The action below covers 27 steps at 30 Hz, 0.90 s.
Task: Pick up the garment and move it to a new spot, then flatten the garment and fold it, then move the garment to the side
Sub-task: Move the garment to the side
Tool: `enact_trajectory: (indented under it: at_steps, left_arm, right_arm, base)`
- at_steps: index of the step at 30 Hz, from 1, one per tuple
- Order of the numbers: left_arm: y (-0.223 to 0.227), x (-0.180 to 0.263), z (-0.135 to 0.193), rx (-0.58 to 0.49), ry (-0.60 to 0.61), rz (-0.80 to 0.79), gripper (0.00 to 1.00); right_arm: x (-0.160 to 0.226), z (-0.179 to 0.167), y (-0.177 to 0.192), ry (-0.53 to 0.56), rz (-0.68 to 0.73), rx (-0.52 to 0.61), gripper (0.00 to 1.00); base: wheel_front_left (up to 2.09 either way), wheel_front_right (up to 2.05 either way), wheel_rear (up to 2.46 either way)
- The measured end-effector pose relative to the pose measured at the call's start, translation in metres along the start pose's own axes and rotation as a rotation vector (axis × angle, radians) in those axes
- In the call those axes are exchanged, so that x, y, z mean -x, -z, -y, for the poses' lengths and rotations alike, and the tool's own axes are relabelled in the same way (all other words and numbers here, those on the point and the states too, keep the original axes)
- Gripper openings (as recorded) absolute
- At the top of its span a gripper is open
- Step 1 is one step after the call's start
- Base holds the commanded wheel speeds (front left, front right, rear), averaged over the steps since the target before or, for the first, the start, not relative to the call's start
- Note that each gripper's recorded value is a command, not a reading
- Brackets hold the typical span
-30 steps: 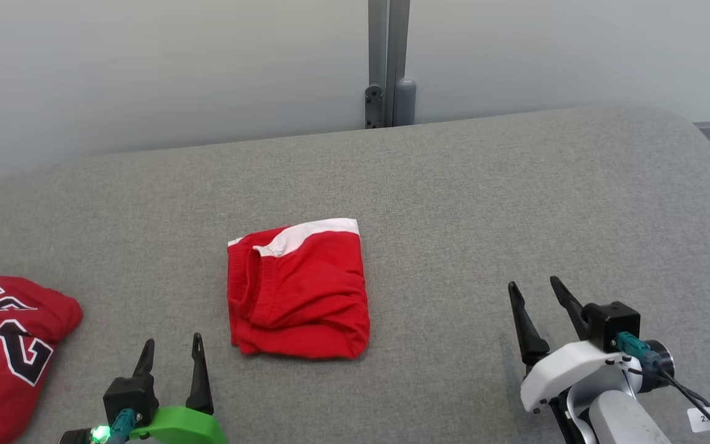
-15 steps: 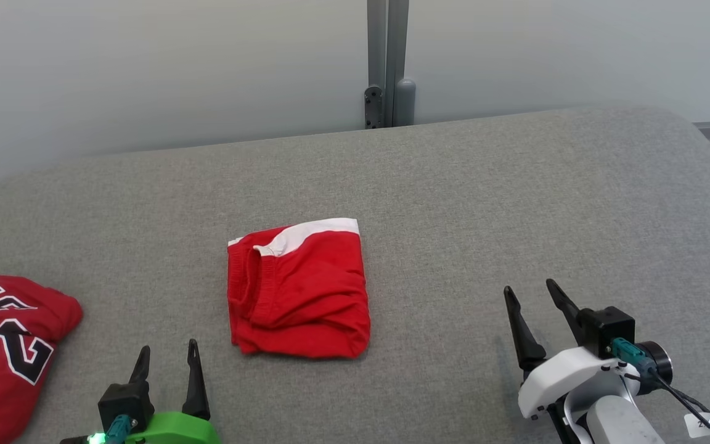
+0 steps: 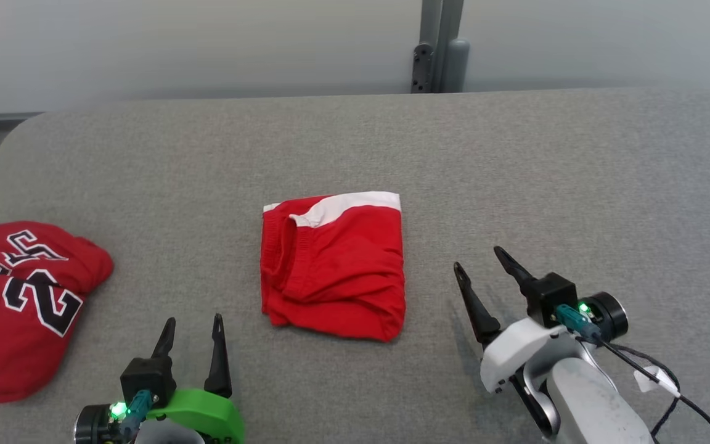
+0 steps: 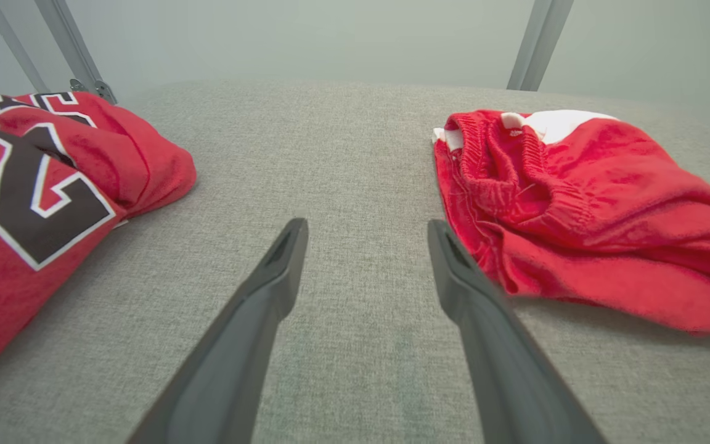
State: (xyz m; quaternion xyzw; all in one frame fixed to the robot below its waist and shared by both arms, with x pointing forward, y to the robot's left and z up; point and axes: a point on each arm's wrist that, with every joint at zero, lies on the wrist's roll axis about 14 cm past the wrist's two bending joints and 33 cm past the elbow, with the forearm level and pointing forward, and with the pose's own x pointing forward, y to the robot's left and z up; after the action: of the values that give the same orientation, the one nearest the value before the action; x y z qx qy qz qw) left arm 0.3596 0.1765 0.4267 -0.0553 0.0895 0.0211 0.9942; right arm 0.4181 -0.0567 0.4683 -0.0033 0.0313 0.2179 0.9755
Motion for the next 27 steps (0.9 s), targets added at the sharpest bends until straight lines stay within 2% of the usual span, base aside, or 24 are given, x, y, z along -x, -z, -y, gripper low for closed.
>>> enact_trajectory:
  at_steps: [13, 24, 25, 26, 27]
  left_arm:
    - [0.008, 0.004, -0.028, 0.024, -0.101, -0.032, 1.00]
    - [0.017, 0.009, -0.047, 0.037, -0.168, -0.063, 1.00]
    - [0.017, 0.009, -0.047, 0.036, -0.169, -0.061, 1.00]
    - [0.016, 0.009, -0.047, 0.035, -0.167, -0.059, 1.00]
    - [0.015, 0.009, -0.046, 0.033, -0.165, -0.057, 1.00]
  right_arm:
    - [-0.062, -0.046, 0.023, -0.176, -0.073, 0.005, 1.00]
    - [-0.072, -0.070, 0.077, -0.249, -0.232, -0.040, 1.00]
    - [-0.072, -0.071, 0.079, -0.250, -0.241, -0.046, 0.52]
    - [-0.073, -0.071, 0.080, -0.250, -0.245, -0.052, 0.18]
    - [-0.074, -0.071, 0.079, -0.251, -0.245, -0.054, 0.00]
  base:
    - [0.00, 0.00, 0.00]
    - [0.00, 0.00, 0.00]
    - [0.00, 0.00, 0.00]
    - [0.00, 0.00, 0.00]
    - [0.00, 0.00, 0.00]
